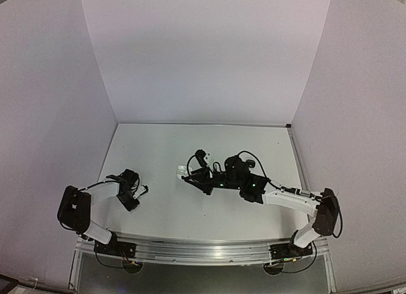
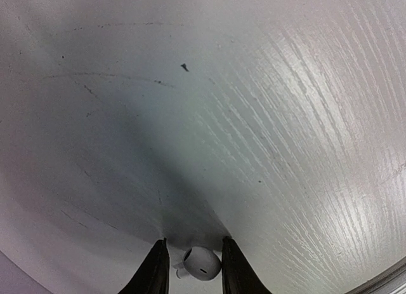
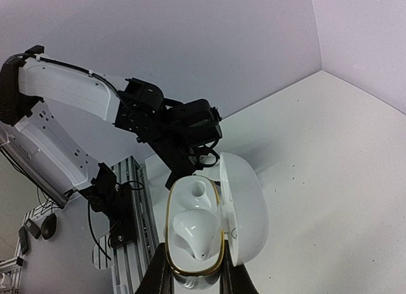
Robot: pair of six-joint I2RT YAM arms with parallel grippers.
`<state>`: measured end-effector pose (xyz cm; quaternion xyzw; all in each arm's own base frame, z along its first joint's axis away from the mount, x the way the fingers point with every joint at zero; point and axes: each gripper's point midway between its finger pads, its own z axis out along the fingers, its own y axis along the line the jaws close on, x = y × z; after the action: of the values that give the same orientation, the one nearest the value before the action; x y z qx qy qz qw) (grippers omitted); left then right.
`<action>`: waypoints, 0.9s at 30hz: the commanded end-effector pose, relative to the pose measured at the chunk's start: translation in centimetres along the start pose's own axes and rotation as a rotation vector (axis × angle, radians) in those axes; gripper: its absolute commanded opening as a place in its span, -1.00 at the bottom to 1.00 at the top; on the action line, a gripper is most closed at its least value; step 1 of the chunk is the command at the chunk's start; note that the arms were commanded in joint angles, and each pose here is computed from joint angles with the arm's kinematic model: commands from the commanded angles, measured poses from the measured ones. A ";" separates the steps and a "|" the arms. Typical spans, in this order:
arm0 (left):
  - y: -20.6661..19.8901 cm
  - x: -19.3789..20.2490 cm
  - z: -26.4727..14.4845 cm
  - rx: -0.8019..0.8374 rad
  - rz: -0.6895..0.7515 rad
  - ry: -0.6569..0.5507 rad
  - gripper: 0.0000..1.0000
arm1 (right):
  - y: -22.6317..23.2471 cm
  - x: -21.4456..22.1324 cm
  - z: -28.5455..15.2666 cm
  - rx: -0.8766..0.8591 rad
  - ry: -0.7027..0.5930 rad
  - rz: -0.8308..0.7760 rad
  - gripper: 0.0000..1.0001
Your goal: Insert the wireless bluetooth earbuds into the charging case
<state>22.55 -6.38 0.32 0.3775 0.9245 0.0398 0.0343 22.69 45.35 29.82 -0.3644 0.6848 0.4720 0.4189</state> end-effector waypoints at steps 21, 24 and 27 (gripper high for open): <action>-2.8 -1.6 -3.6 0.228 -0.006 -0.074 -1.00 | 1.5 -2.6 -0.8 -0.045 -0.044 -0.032 -1.00; -3.9 -5.0 -8.8 0.346 0.027 -0.228 -1.00 | 1.9 -2.4 -0.9 -0.071 -0.035 -0.051 -1.00; -5.8 -7.3 -14.9 0.503 0.080 -0.368 -1.00 | 2.3 -1.7 -0.8 -0.104 -0.018 -0.092 -1.00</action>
<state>22.88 -11.03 5.94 0.3814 0.9175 -0.1034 0.0447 22.10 45.42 29.59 -0.3784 0.6818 0.4753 0.4076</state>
